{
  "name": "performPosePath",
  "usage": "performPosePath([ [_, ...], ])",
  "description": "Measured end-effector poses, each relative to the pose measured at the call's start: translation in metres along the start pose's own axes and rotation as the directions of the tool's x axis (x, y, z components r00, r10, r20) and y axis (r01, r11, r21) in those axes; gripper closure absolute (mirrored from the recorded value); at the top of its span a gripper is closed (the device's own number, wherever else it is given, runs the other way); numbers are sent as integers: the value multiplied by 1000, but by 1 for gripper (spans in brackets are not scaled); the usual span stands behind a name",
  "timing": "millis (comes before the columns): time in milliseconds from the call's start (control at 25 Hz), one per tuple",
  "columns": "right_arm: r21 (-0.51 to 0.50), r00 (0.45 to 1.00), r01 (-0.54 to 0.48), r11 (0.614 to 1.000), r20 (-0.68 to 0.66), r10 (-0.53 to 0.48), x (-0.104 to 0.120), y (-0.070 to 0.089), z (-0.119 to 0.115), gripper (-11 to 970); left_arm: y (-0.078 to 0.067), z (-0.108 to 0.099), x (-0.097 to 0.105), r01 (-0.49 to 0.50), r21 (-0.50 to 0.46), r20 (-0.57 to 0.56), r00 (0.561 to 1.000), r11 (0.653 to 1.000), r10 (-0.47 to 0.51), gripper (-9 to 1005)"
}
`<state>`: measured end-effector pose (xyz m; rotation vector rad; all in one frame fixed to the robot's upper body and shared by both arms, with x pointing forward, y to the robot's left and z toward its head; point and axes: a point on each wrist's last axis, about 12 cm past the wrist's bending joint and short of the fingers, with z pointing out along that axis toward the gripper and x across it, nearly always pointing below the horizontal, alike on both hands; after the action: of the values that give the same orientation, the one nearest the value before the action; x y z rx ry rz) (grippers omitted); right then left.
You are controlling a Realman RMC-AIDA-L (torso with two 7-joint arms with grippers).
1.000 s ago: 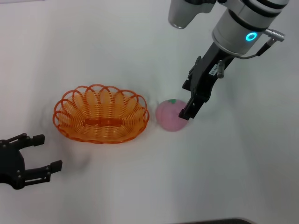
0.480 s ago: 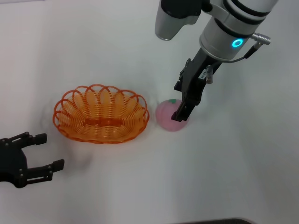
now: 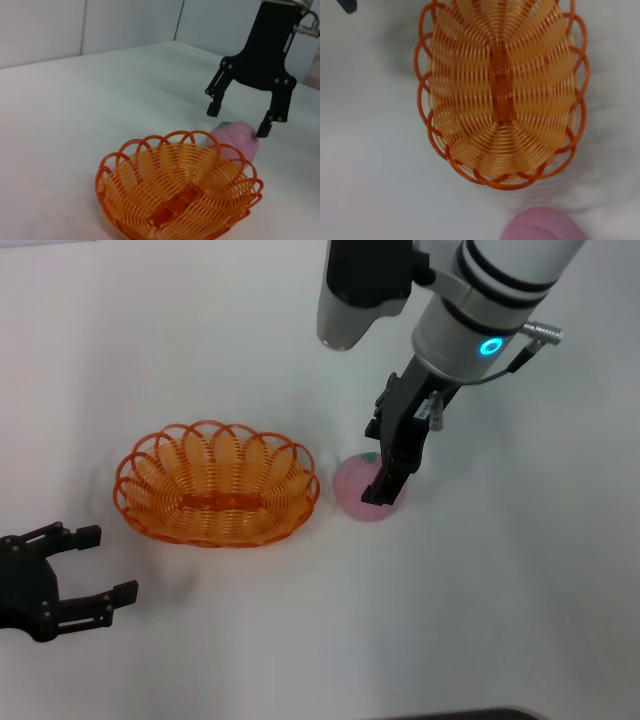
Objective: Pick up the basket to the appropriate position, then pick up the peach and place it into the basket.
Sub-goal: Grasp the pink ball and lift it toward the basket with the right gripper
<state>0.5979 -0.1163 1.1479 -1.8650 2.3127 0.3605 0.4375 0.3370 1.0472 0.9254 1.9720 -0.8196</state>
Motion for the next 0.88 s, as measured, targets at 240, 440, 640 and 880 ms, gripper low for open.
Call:
performPosePath([
  [240, -5, 1000, 17, 1000, -20, -17, -2, 4, 12, 57, 0, 0, 0, 1, 0, 0, 1000, 1000, -1, 123],
  [440, -3, 1000, 18, 1000, -13, -18, -3, 4, 14, 57, 0, 0, 0, 1, 0, 0, 1000, 1000, -1, 122],
  [640, 2, 1000, 17, 1000, -17, -17, -1, 3, 17, 57, 0, 0, 0, 1, 0, 0, 1000, 1000, -1, 122],
  [880, 7, 1000, 10, 1000, -17, -10, 0, 2, 20, 58, 0, 0, 0, 2, 1, 1, 1000, 1000, -2, 122],
])
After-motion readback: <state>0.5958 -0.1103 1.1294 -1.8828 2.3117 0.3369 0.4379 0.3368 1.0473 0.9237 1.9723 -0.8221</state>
